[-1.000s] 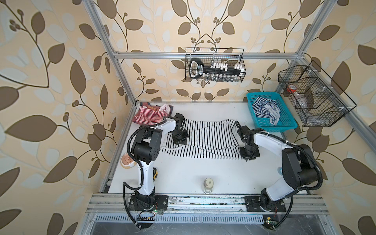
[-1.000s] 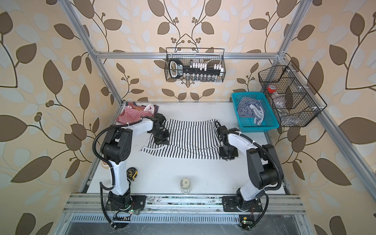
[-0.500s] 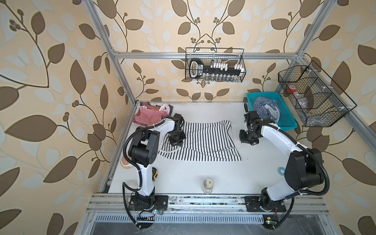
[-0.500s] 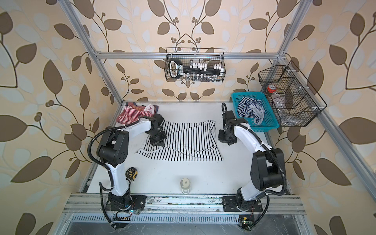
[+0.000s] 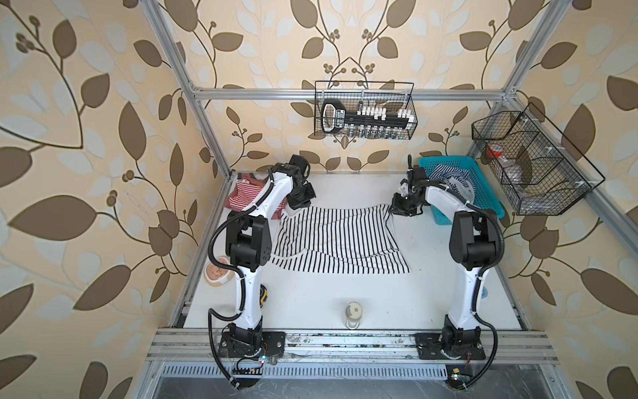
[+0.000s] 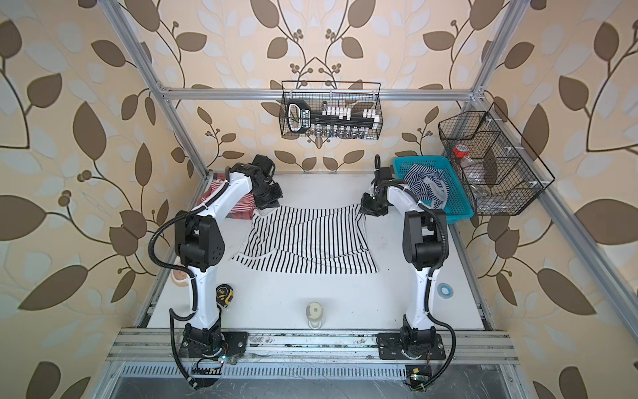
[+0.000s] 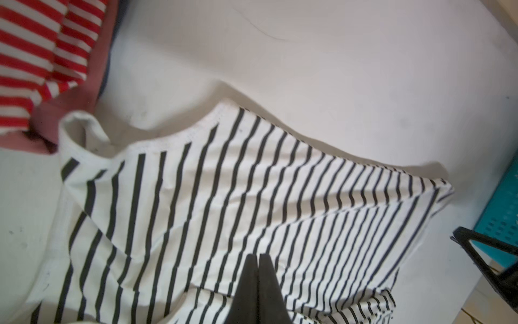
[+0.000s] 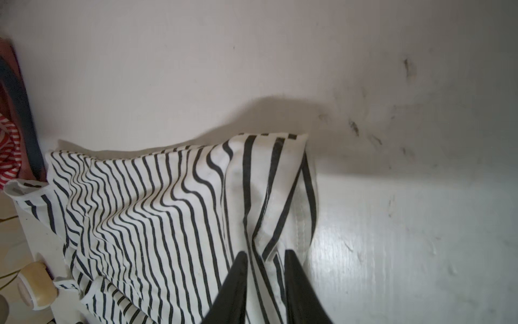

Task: Fold and stack tank tops
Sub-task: Smooth out the tank top at the center of the table.

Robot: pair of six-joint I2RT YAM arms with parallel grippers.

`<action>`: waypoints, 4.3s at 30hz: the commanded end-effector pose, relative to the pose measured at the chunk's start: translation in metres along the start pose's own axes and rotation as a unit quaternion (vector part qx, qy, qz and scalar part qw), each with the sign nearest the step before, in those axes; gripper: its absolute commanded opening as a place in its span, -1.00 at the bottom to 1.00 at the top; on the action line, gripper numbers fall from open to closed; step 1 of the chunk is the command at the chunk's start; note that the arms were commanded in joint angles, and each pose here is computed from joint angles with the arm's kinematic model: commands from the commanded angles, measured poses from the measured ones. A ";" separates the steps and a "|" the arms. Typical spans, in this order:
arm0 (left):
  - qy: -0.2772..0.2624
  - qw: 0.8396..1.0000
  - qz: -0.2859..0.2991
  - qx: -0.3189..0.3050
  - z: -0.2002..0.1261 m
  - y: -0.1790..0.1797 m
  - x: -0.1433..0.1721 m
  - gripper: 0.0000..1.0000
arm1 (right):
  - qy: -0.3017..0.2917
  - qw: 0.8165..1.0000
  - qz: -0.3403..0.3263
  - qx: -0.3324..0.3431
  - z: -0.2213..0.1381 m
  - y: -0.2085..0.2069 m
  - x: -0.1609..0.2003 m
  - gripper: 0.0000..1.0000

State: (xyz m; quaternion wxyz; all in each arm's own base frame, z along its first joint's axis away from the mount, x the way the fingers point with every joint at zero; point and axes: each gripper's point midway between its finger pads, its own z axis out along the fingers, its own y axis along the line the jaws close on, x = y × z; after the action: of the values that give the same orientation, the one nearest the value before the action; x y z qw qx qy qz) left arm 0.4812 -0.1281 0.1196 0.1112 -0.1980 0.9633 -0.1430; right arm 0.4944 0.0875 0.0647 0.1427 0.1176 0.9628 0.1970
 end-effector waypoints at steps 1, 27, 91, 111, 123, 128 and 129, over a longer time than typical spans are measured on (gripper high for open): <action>0.017 0.999 -0.016 -0.025 0.012 0.024 -0.014 -1.00 | -0.009 0.999 0.008 -0.041 0.003 0.012 -0.018 -0.51; 0.016 0.999 -0.041 0.008 0.058 0.029 -0.054 -0.89 | 0.003 0.999 0.033 -0.007 0.020 -0.018 -0.025 -0.48; 0.031 0.994 -0.065 0.076 0.080 0.010 -0.063 -1.00 | 0.033 0.999 0.023 -0.029 0.014 -0.036 -0.033 -1.00; 0.004 0.994 -0.066 0.090 0.071 0.004 -0.081 -1.00 | 0.077 0.996 -0.015 -0.042 0.007 -0.047 -0.033 -0.79; 0.009 0.992 -0.069 0.110 0.076 -0.002 -0.082 -1.00 | 0.031 0.996 0.013 -0.085 0.017 -0.032 -0.054 -0.56; 0.013 0.991 -0.070 0.113 0.079 -0.003 -0.081 -1.00 | 0.036 0.995 0.014 -0.090 0.031 -0.028 -0.056 -0.53; 0.014 0.991 -0.069 0.112 0.080 -0.003 -0.080 -1.00 | 0.038 0.995 0.015 -0.092 0.034 -0.027 -0.056 -0.52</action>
State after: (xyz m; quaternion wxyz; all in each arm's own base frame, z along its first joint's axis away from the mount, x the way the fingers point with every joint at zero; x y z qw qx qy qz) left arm 0.5654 -0.1166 0.0444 0.0918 -0.2502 0.9325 -0.2437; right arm 0.5483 0.0487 0.0512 0.1237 0.1128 0.9462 0.2768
